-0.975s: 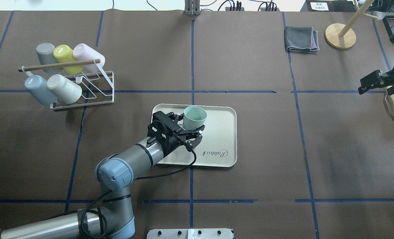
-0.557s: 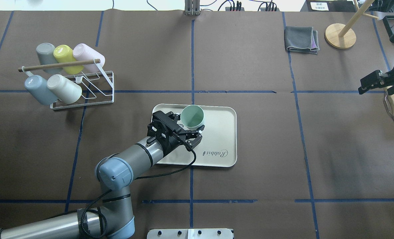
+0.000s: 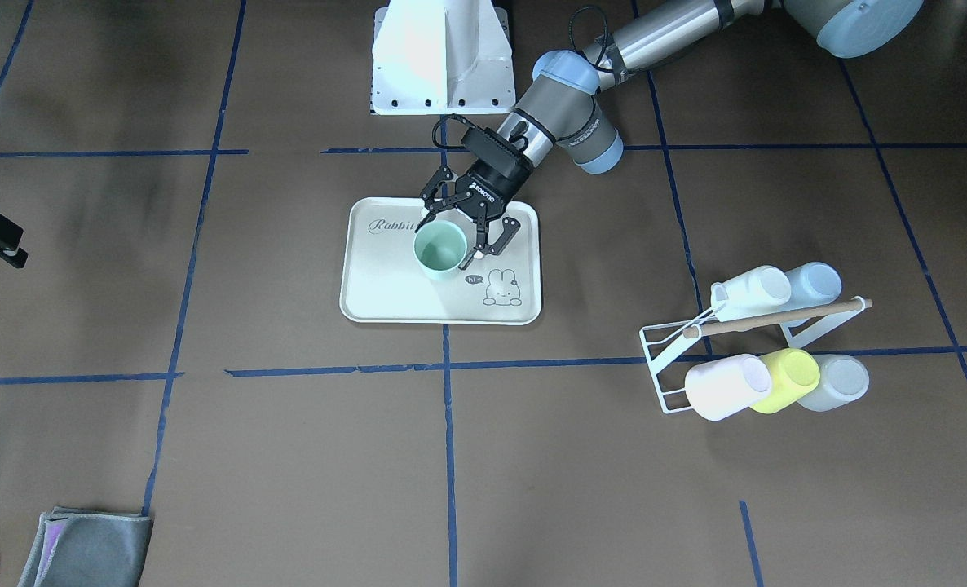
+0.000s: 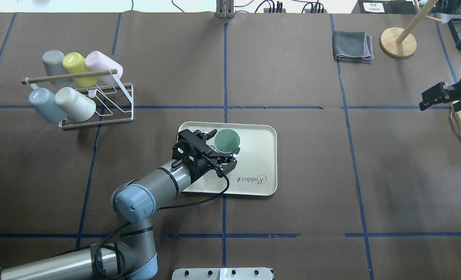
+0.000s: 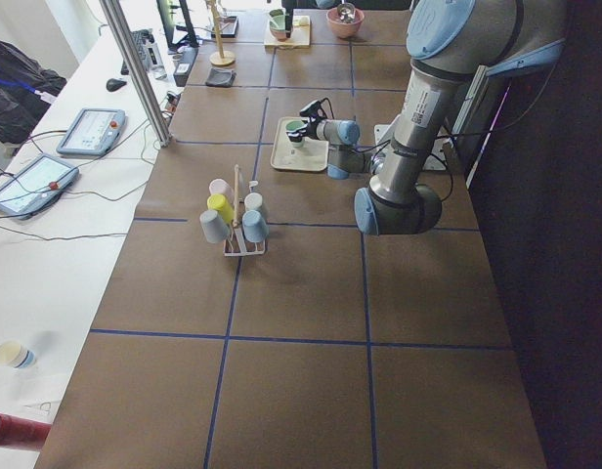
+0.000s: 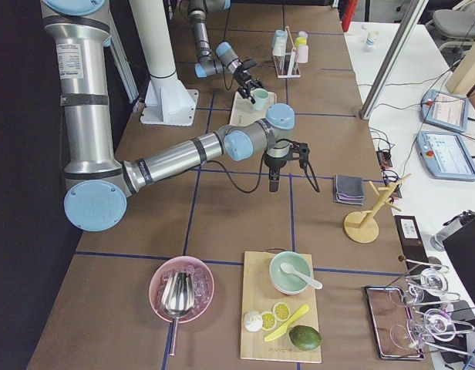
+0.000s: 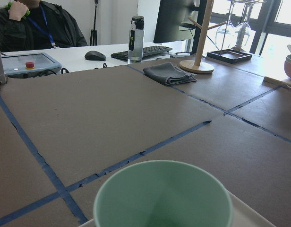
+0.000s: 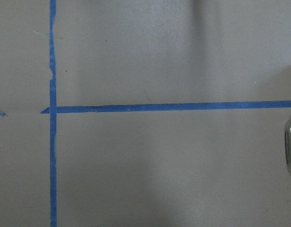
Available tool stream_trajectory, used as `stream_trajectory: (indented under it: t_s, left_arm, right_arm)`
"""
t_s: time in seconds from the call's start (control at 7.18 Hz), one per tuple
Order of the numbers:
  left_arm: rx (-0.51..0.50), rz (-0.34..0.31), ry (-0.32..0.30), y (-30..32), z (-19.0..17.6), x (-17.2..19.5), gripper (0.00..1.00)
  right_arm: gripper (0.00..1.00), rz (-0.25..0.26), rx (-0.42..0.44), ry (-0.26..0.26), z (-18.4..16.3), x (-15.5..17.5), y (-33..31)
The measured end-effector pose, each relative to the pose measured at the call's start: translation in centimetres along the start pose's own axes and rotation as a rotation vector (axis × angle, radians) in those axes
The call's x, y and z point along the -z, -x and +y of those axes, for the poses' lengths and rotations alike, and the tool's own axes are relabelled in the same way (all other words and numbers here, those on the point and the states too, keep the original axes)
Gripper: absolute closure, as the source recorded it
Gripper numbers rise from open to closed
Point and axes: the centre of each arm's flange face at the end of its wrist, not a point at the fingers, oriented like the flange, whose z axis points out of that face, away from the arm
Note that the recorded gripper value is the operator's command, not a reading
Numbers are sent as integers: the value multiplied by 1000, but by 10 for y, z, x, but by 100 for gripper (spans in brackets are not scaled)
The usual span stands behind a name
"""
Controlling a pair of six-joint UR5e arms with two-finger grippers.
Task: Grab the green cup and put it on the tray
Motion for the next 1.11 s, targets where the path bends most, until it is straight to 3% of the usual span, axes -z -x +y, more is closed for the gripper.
stream_trajectory:
  t_s: [0.7, 0.98, 1.11]
  left_arm:
    - [2, -3, -13, 4, -10, -1, 1]
    - [12, 7, -39, 3, -34, 5, 1]
    - [10, 19, -35, -3, -63, 13, 1]
  right_arm:
    - [0, -2, 0, 0, 0, 1, 1]
    - [0, -3, -1, -4, -1, 3, 0]
    - [0, -4, -2, -4, -1, 3, 0]
